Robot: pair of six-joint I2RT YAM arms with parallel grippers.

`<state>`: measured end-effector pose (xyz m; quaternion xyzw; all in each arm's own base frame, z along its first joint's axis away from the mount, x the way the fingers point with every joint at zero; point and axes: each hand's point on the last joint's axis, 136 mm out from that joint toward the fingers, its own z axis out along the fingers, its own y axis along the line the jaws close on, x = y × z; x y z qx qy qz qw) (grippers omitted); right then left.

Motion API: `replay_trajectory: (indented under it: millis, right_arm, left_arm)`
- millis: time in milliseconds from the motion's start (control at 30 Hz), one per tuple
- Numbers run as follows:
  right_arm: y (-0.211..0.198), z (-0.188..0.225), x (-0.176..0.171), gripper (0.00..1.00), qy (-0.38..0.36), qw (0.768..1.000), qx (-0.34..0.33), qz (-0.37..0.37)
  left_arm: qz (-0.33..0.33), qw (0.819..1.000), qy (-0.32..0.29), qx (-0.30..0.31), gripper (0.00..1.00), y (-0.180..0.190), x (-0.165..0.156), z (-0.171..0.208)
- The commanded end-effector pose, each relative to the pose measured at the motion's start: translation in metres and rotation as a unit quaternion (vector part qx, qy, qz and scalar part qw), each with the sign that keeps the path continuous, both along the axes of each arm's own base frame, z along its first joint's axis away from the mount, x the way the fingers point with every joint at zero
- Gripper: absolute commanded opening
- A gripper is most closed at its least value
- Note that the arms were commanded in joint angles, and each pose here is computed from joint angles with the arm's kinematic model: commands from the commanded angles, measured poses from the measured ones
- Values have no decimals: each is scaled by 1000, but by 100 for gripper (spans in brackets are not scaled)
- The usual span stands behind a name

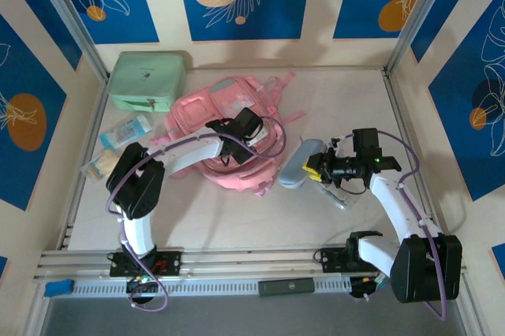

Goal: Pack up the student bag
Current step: Open the student bag at the top-center of the table, then place the loose stationery in the student bag.

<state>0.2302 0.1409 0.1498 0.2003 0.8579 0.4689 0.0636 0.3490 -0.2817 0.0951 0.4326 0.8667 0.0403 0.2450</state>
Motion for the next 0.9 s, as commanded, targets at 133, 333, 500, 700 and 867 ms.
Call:
replay_trajectory:
  millis: [133,333,500,700,867]
  right_arm:
    - [8,20,8,22,-25,1000,12,11]
    - [36,23,32,23,-57,998,5,22]
    - [76,16,70,23,-92,995,-27,16]
    - [117,4,125,25,-152,988,-4,-34]
    - [149,-10,148,38,-181,983,-17,-30]
  left_arm:
    - [63,992,-50,-98,0,-3,10,110]
    - [117,975,-41,-186,0,-11,5,165]
    - [167,951,-26,-259,0,-19,5,191]
    - [217,928,-27,-302,0,-16,7,206]
    - [230,917,-27,-326,0,-17,7,210]
